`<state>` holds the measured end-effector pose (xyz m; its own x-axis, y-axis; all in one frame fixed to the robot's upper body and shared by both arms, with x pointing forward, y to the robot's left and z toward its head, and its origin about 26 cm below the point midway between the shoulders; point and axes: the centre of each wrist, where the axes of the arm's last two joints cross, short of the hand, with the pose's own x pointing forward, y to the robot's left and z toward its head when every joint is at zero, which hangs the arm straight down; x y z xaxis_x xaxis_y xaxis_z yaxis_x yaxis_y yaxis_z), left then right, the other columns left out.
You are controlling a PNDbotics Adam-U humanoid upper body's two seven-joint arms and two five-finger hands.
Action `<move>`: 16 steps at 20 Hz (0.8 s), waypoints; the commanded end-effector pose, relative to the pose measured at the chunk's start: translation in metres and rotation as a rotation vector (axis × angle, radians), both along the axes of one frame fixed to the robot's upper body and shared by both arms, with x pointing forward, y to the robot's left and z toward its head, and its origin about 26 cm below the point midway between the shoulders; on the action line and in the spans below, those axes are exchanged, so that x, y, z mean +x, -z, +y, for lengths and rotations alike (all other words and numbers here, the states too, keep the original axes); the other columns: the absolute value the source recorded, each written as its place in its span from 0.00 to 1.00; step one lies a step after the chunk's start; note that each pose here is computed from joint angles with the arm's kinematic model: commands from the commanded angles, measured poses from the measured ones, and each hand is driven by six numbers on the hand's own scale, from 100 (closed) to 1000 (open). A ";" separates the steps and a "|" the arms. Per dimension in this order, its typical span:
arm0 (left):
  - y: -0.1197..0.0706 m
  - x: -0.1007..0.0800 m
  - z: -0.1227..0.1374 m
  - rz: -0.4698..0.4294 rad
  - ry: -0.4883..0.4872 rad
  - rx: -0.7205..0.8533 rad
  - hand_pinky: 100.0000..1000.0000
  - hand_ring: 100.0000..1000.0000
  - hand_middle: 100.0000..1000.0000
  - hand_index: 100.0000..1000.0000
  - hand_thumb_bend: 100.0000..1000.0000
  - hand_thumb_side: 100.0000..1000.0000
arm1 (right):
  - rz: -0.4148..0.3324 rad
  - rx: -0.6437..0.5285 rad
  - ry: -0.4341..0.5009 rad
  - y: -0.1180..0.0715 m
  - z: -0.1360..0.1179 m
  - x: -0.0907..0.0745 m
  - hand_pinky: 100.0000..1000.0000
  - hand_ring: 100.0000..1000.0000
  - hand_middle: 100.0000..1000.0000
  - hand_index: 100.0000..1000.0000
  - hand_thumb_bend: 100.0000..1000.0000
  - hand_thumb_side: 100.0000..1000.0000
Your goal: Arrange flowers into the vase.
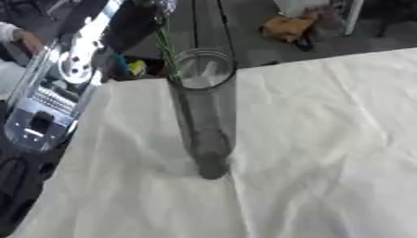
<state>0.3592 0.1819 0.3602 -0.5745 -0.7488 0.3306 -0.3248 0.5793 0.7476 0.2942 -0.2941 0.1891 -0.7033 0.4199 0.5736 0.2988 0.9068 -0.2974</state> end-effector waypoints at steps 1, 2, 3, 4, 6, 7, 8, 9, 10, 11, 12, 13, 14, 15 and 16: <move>-0.011 -0.006 0.006 -0.060 -0.012 -0.030 0.58 0.64 0.73 0.97 0.00 0.95 | -0.032 -0.011 -0.001 -0.008 0.000 -0.002 0.53 0.61 0.56 0.80 0.00 1.00; -0.010 -0.006 0.006 -0.063 -0.013 -0.033 0.58 0.64 0.72 0.96 0.00 0.96 | -0.032 -0.011 -0.001 -0.008 0.000 -0.002 0.53 0.61 0.56 0.80 0.00 1.00; -0.009 -0.006 0.006 -0.061 -0.014 -0.032 0.58 0.64 0.72 0.95 0.00 0.96 | -0.032 -0.011 -0.001 -0.008 0.000 -0.002 0.53 0.61 0.56 0.80 0.00 1.00; -0.008 -0.005 0.006 -0.060 -0.015 -0.031 0.58 0.64 0.72 0.95 0.00 0.96 | -0.031 -0.012 -0.002 -0.008 0.000 -0.002 0.53 0.61 0.56 0.80 0.00 1.00; -0.006 -0.004 0.006 -0.052 -0.021 -0.018 0.58 0.65 0.72 0.94 0.01 0.97 | -0.032 -0.011 -0.001 -0.008 0.000 -0.002 0.53 0.61 0.56 0.80 0.00 1.00; -0.004 -0.003 0.006 -0.048 -0.024 -0.012 0.58 0.65 0.72 0.94 0.01 0.97 | -0.032 -0.010 0.000 -0.008 0.000 -0.002 0.53 0.61 0.56 0.80 0.00 1.00; -0.003 -0.002 0.006 -0.046 -0.026 -0.010 0.58 0.65 0.72 0.94 0.01 0.98 | -0.032 -0.010 0.000 -0.008 0.000 -0.002 0.53 0.61 0.56 0.80 0.00 1.00; -0.001 -0.002 0.006 -0.043 -0.028 -0.008 0.59 0.65 0.72 0.94 0.01 0.98 | -0.032 -0.010 0.001 -0.008 0.000 -0.002 0.53 0.61 0.56 0.80 0.00 1.00; 0.000 -0.002 0.006 -0.038 -0.029 -0.004 0.59 0.65 0.72 0.94 0.02 0.96 | -0.033 -0.009 0.001 -0.008 0.000 -0.002 0.53 0.61 0.56 0.80 0.00 1.00; 0.001 -0.001 0.006 -0.035 -0.030 0.000 0.59 0.65 0.72 0.94 0.01 0.98 | -0.033 -0.009 0.001 -0.008 0.000 -0.002 0.53 0.61 0.56 0.80 0.00 1.00; 0.002 -0.001 0.006 -0.028 -0.032 0.010 0.59 0.66 0.73 0.95 0.02 0.99 | -0.033 -0.009 0.001 -0.008 0.000 -0.002 0.53 0.61 0.56 0.80 0.00 1.00; 0.003 0.000 0.006 -0.020 -0.034 0.026 0.61 0.69 0.75 0.97 0.07 1.00 | -0.033 -0.009 0.001 -0.008 0.000 -0.002 0.53 0.61 0.56 0.80 0.00 1.00; 0.004 0.001 0.005 -0.006 -0.034 0.047 0.64 0.72 0.78 0.99 0.10 1.00 | -0.032 -0.009 0.001 -0.008 0.000 -0.002 0.53 0.61 0.56 0.80 0.00 1.00; 0.004 0.002 0.005 0.010 -0.032 0.069 0.65 0.72 0.78 0.99 0.10 1.00 | -0.031 -0.009 0.001 -0.007 0.000 -0.002 0.53 0.61 0.56 0.80 0.00 1.00; 0.004 0.003 0.005 0.023 -0.028 0.088 0.66 0.74 0.79 1.00 0.11 1.00 | -0.030 -0.009 0.002 -0.007 0.000 -0.002 0.53 0.61 0.56 0.80 0.00 1.00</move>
<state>0.3649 0.1846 0.3483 -0.5474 -0.7767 0.3115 -0.3042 0.5314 0.7906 0.2943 -0.2933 0.1885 -0.7040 0.4156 0.5759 0.2979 0.9089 -0.2917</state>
